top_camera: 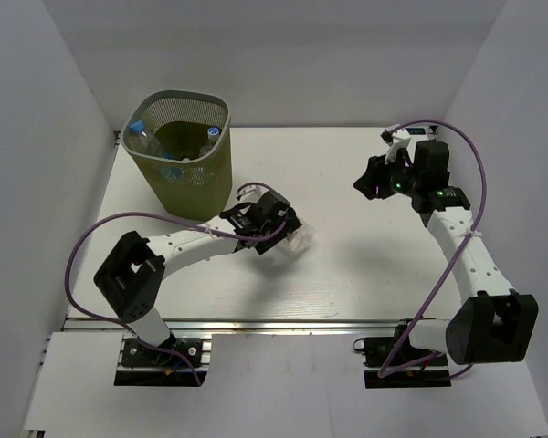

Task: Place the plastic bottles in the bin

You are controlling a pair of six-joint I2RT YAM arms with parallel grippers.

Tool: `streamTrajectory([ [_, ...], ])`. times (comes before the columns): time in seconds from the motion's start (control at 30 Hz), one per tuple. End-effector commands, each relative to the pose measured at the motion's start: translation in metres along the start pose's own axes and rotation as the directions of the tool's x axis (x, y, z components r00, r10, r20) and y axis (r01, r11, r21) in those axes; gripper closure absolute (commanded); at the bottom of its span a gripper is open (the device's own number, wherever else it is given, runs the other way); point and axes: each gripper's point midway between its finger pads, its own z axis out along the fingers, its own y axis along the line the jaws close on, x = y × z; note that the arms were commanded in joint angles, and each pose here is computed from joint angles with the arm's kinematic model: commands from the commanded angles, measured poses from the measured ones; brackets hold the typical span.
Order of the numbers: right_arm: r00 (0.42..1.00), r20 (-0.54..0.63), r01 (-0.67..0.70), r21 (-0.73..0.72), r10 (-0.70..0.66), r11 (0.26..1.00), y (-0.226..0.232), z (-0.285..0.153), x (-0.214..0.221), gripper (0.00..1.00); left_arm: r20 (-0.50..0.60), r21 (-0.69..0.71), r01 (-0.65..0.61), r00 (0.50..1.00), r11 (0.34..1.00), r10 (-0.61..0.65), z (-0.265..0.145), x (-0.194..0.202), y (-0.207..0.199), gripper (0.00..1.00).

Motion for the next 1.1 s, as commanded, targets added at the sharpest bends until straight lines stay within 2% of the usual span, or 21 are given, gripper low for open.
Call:
streamTrajectory([
  [0.0, 1.000, 0.020, 0.012, -0.017, -0.011, 1.000, 0.005, -0.009, -0.003, 0.49, 0.051, -0.009, 0.034, 0.998, 0.999, -0.034, 0.007, -0.006, 0.001, 0.00],
  [0.13, 1.000, 0.008, 0.001, -0.025, -0.001, 1.000, 0.005, -0.010, 0.005, 0.48, 0.070, -0.080, 0.033, 0.997, 0.996, -0.027, 0.020, -0.012, 0.014, 0.00],
  [0.33, 1.000, 0.004, -0.005, -0.029, 0.005, 1.000, 0.005, -0.015, 0.008, 0.48, 0.126, -0.060, 0.051, 0.991, 0.997, -0.043, 0.029, -0.023, 0.014, 0.00],
  [0.77, 0.999, -0.017, -0.030, -0.033, 0.029, 0.999, 0.005, -0.019, 0.019, 0.46, 0.101, -0.136, 0.036, 0.995, 0.990, -0.023, 0.074, -0.010, 0.026, 0.00],
  [0.87, 0.999, -0.022, -0.037, -0.031, 0.036, 0.999, 0.005, -0.020, 0.024, 0.46, 0.096, -0.123, 0.039, 0.995, 0.992, -0.028, 0.074, -0.009, 0.022, 0.09],
  [0.9, 0.999, -0.023, -0.039, -0.033, 0.038, 0.999, 0.005, -0.020, 0.025, 0.46, 0.091, -0.133, 0.022, 0.996, 0.991, -0.010, 0.075, -0.008, 0.027, 0.19],
  [0.97, 0.999, -0.023, -0.045, -0.035, 0.045, 0.998, 0.005, -0.020, 0.027, 0.46, 0.084, -0.115, -0.010, 0.996, 0.993, 0.019, 0.072, -0.008, 0.023, 0.28],
  [1.07, 0.998, -0.022, -0.061, -0.039, 0.060, 0.997, 0.005, -0.019, 0.028, 0.46, 0.056, -0.110, -0.060, 0.996, 0.992, 0.067, 0.066, -0.006, 0.024, 0.53],
])
